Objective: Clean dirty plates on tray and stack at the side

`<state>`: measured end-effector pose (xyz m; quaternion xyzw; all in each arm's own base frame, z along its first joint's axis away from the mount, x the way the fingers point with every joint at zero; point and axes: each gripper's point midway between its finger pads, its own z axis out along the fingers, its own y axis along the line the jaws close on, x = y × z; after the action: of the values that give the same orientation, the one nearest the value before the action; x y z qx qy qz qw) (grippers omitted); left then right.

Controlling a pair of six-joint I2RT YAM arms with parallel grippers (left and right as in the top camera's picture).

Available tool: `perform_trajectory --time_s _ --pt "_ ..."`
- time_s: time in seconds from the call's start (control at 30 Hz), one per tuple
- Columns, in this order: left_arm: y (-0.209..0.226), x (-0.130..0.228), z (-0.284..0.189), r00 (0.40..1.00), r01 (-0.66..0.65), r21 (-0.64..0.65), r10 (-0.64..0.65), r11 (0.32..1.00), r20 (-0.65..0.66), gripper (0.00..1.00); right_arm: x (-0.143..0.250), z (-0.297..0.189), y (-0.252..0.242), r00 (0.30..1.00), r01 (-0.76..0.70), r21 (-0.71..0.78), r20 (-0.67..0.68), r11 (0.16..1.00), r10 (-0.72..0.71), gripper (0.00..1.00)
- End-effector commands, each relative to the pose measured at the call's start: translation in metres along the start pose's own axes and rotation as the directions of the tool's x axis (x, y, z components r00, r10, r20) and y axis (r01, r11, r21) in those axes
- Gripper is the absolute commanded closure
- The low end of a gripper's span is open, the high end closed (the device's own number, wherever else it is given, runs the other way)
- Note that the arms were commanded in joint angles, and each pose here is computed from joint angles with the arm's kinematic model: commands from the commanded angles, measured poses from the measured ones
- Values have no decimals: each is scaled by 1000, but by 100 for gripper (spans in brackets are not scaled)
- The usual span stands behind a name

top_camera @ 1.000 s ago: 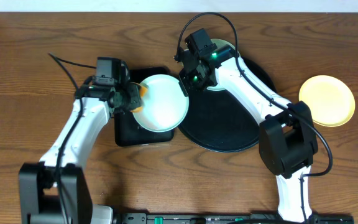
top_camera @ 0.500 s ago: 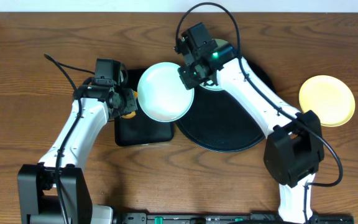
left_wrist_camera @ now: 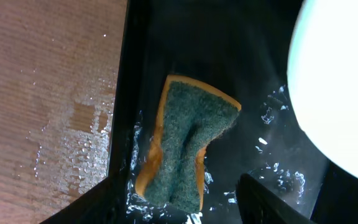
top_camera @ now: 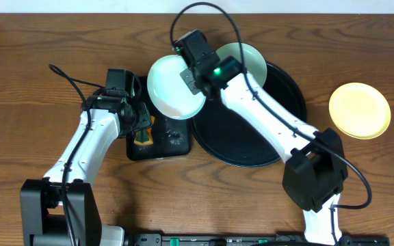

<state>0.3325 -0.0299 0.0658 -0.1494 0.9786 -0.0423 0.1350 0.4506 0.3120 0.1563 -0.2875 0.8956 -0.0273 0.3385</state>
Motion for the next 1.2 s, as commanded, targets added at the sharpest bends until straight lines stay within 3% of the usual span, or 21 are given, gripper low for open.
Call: perform_trajectory --time_s 0.0,0.23,0.47,0.73,1.17 --pt "-1 0 -1 1000 9 12 -8 1000 -4 41 -24 -26 -9 996 41 129 71 991 -51 99" --pt "-1 -20 -54 993 46 99 -56 994 103 35 -33 -41 -8 989 76 272 98 959 -106 99" --pt "15 -20 -79 984 84 102 -98 991 148 18 -48 -78 0 974 110 381 144 918 -176 99" --pt "15 -18 -78 985 85 99 -98 991 141 17 -56 -112 17 947 181 483 150 857 -285 99" --pt "15 -18 -78 985 85 99 -98 991 141 16 -62 -119 15 939 185 527 153 829 -307 99"
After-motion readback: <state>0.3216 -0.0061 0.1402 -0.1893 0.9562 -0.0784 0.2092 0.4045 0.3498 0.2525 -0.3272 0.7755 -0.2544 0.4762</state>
